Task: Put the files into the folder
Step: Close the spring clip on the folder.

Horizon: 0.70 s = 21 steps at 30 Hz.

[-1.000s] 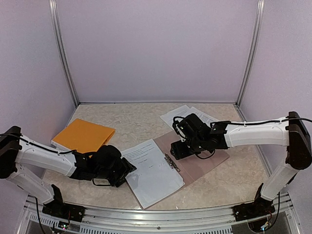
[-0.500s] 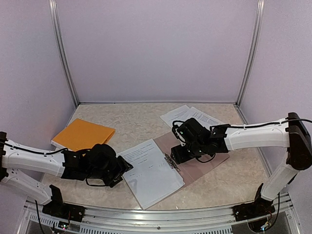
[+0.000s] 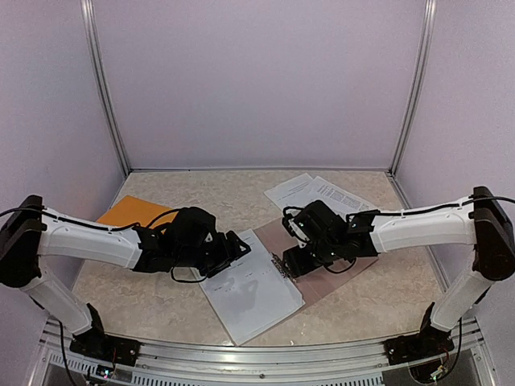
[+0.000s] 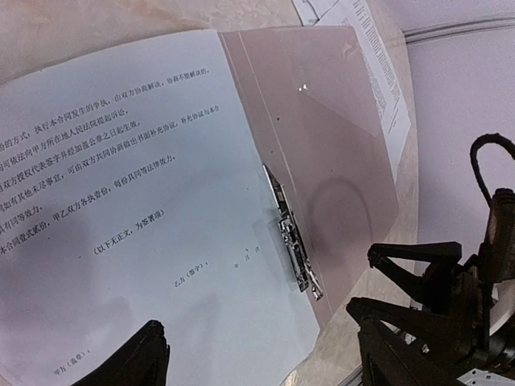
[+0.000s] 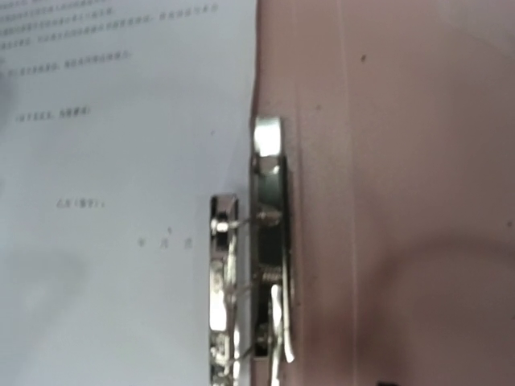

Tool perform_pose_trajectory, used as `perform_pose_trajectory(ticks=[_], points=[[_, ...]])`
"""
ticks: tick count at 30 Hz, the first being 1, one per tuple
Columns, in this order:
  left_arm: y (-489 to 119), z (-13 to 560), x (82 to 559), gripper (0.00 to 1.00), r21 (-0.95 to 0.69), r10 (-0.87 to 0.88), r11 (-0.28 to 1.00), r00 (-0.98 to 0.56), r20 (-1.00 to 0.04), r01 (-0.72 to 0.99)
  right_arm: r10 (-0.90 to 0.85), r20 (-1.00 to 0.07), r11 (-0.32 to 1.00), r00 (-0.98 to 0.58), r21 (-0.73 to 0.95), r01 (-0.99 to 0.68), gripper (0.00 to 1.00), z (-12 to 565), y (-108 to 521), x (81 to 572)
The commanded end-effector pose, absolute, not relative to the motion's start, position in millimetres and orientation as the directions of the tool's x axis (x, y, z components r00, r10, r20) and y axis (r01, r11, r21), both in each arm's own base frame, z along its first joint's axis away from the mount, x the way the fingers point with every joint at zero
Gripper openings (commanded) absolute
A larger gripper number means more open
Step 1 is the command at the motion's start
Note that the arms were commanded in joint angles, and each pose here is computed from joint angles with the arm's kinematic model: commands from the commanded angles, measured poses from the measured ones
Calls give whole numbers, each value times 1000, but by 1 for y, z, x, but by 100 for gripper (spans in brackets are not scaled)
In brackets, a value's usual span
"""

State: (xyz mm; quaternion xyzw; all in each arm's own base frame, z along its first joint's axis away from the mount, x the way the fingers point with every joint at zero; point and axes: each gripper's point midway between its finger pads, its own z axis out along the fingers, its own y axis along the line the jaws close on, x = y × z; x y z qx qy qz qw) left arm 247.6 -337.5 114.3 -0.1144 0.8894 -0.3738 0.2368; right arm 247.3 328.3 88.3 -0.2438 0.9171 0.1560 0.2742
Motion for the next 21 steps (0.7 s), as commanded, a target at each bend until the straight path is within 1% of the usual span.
perform_pose_trajectory(ticks=[1,7,11,16,21], points=[[-366,102,249,78,-756,-280,653,-914,-295,45,-372,-558,820,-741,176,-545,60,80,325,238],[-375,74,250,77,-765,-245,644,-944,-222,13,-341,-547,833,-765,201,-516,60,75,315,234],[-373,70,250,77,-769,-249,639,-949,-194,-10,-325,-539,836,-777,220,-502,60,74,312,230],[-368,55,247,77,-770,-268,634,-955,-125,-77,-308,-529,844,-790,232,-484,60,73,307,227],[-364,43,247,77,-769,-279,626,-958,-68,-128,-271,-528,840,-805,279,-466,60,75,308,227]])
